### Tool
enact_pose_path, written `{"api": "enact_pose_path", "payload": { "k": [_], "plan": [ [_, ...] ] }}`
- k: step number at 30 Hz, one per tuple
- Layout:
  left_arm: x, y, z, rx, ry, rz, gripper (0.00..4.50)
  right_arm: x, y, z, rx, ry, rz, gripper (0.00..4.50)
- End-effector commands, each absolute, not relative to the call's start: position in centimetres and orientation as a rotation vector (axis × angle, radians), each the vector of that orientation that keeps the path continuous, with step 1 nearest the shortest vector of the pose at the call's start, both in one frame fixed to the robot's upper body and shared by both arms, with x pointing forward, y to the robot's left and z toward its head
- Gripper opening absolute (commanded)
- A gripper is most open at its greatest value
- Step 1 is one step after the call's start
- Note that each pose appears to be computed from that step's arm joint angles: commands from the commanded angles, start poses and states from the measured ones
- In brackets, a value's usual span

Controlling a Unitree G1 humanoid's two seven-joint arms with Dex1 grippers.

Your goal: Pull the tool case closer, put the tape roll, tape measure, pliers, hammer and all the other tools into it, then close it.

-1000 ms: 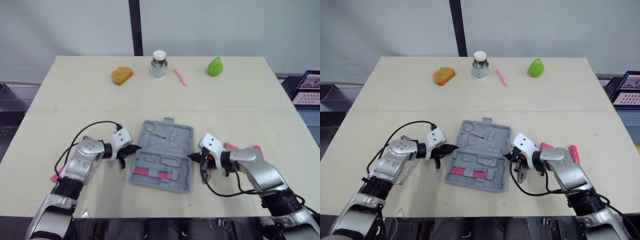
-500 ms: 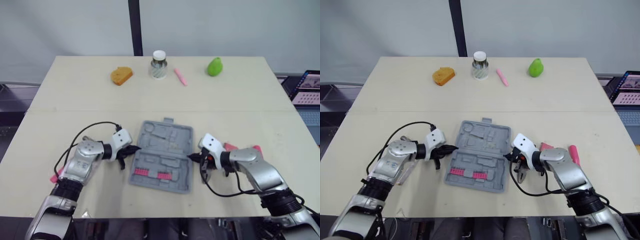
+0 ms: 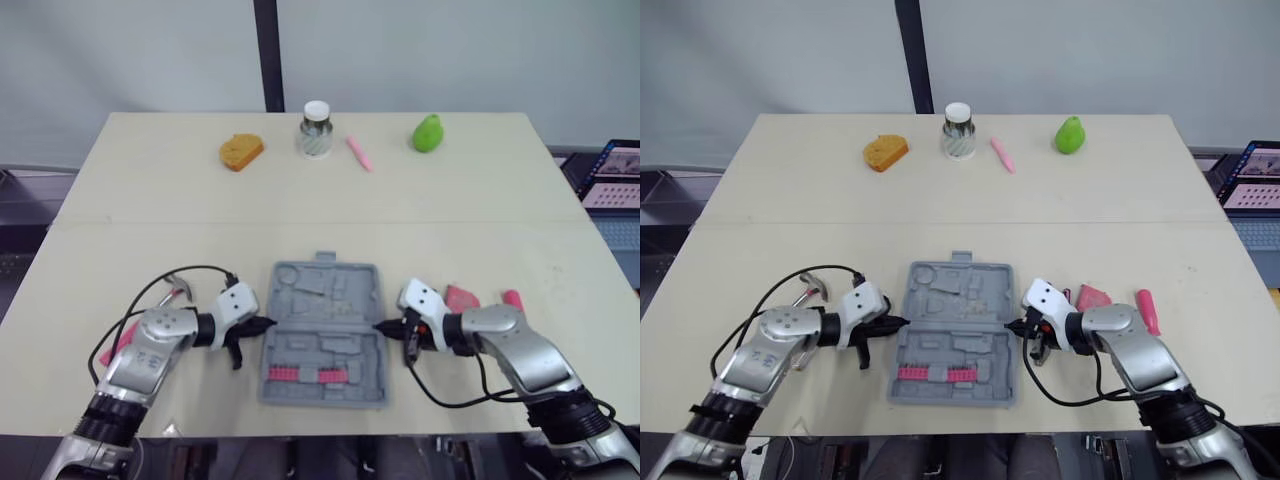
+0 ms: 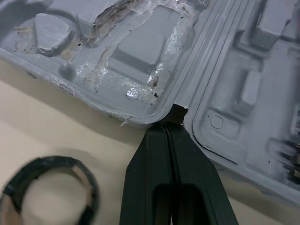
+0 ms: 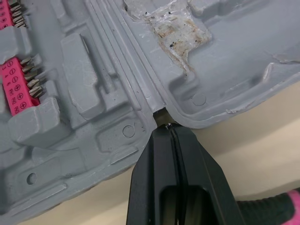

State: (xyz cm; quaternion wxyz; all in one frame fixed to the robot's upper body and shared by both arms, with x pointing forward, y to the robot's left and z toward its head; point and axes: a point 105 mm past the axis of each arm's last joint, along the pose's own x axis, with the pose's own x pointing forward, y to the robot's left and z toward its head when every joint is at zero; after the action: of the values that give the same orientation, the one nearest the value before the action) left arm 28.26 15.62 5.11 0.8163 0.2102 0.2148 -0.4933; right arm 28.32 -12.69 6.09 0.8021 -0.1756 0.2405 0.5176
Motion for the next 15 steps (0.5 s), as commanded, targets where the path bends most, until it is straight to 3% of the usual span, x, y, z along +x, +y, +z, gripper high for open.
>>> {"api": "enact_pose_path", "payload": {
  "k": [1,15],
  "plan": [
    [26.5,14.8,5.4,0.428,0.457,-1.1,0.0,26.7,-11.1,7.0,-0.364,0.48,1.226,0.05],
    [25.3,14.7,4.6,0.407,0.49,-1.077,0.0,25.3,-11.2,6.5,-0.357,0.519,1.257,0.05]
  ]
}}
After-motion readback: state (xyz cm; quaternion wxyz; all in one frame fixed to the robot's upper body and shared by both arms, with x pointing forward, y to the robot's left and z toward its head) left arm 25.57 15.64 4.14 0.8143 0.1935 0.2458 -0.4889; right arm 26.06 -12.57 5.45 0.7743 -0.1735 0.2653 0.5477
